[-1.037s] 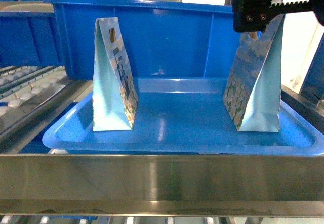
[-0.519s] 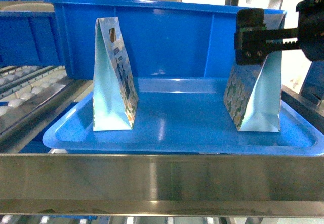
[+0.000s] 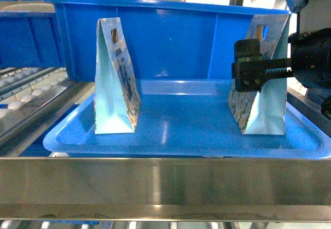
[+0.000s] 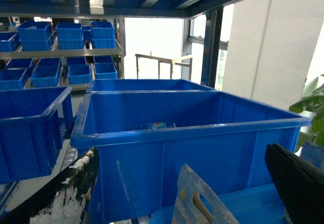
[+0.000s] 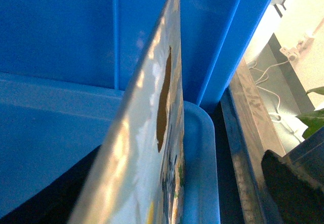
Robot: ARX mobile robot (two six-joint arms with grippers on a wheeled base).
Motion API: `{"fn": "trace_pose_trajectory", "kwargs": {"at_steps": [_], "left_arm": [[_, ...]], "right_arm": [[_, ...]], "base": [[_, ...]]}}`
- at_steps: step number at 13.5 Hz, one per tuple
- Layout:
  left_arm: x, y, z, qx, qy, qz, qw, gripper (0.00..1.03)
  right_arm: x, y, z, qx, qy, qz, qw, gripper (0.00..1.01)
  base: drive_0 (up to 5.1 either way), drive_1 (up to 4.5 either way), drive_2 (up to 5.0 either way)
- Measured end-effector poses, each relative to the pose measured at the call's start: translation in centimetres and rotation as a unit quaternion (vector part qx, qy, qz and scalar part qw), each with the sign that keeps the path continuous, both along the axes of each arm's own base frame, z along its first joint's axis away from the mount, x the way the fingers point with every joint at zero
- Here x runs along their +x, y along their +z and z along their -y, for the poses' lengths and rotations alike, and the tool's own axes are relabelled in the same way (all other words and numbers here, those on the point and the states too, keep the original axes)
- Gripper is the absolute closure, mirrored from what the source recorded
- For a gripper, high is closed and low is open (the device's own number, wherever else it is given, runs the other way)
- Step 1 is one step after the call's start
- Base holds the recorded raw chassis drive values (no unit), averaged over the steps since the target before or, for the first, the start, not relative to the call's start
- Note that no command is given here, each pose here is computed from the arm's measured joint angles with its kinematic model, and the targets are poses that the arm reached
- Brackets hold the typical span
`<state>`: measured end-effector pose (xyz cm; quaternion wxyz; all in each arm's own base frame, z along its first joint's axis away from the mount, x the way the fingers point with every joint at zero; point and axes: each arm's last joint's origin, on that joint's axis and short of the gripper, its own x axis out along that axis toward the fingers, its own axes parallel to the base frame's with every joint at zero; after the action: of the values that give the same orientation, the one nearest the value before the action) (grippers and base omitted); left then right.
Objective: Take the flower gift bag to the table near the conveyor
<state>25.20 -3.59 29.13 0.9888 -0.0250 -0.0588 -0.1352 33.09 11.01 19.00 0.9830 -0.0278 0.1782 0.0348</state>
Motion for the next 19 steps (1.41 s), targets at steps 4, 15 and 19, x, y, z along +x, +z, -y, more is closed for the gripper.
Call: {"fn": "trace_pose_trajectory", "kwargs": {"at_steps": [4, 15, 19], "left_arm": [[0.0, 0.0, 0.0, 0.0, 0.0, 0.0, 1.0, 0.05], [0.0, 0.0, 0.0, 0.0, 0.0, 0.0, 1.0, 0.05], [0.0, 0.0, 0.0, 0.0, 0.0, 0.0, 1.0, 0.05]], "right_arm": [[-0.2, 0.2, -0.4, 0.006, 0.016, 0.009, 0.9998, 0.57], [-5.1, 5.4, 0.0, 0.047, 0.032, 0.13, 0.9899, 0.99], [-10.7, 8.1, 4.0, 0.046, 0.033, 0.199, 0.9784, 0.99]], "base": [[0.0, 0.0, 0.0], [0.0, 0.0, 0.0], [0.0, 0.0, 0.0]]}}
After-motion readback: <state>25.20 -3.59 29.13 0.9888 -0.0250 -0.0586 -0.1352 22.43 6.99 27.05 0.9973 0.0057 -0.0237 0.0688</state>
